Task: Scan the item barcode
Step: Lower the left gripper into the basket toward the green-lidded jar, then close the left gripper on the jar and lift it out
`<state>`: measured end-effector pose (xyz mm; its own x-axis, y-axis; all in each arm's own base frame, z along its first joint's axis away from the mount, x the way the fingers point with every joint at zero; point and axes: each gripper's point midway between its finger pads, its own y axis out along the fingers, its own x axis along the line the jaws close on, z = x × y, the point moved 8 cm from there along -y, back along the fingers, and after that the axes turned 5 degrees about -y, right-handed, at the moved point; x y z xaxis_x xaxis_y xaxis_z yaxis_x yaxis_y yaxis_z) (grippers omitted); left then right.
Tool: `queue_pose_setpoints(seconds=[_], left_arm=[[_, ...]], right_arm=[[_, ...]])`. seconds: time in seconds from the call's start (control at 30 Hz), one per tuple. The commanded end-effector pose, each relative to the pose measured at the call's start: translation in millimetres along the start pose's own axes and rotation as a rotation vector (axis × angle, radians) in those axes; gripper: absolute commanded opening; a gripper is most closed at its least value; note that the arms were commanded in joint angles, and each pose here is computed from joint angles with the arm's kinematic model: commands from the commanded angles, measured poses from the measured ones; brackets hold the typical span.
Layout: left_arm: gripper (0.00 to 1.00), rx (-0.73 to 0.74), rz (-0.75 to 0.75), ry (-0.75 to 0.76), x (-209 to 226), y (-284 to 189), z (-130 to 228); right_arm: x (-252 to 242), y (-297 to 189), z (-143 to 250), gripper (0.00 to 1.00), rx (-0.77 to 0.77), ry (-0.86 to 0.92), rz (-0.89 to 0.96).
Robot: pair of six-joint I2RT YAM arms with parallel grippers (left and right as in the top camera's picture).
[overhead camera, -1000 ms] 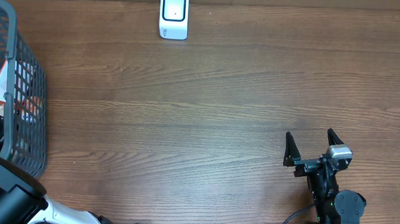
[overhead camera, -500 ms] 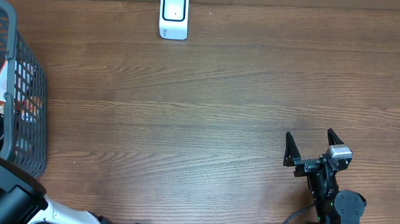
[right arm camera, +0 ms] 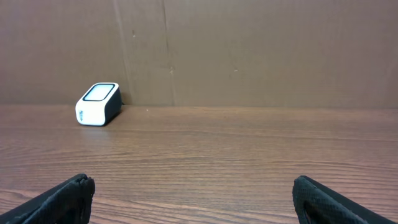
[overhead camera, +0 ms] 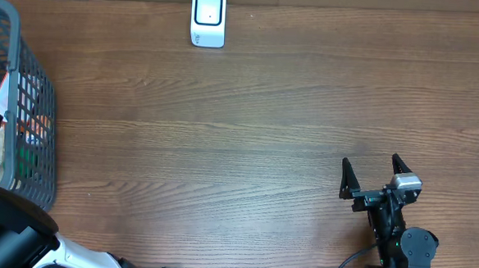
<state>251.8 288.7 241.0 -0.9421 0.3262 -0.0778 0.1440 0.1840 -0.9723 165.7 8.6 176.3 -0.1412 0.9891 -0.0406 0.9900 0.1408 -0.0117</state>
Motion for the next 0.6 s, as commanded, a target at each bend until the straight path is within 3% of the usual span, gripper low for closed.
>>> queue_pose_setpoints(seconds=[0.0, 0.27, 0.57], left_arm=[[1.0, 0.053, 0.006, 0.008, 0.0, 18.8, 8.2], [1.0, 0.118, 0.107, 0.084, -6.5, 63.8, 28.5], [1.0, 0.143, 0.103, 0.087, -4.1, 74.3, 36.2]], right_arm=[[-0.1, -0.1, 1.6, 1.0, -0.006, 0.002, -0.001], [-0.1, -0.1, 1.6, 1.0, -0.006, 0.002, -0.001], [-0.1, -0.1, 1.7, 1.0, -0.006, 0.002, -0.001]])
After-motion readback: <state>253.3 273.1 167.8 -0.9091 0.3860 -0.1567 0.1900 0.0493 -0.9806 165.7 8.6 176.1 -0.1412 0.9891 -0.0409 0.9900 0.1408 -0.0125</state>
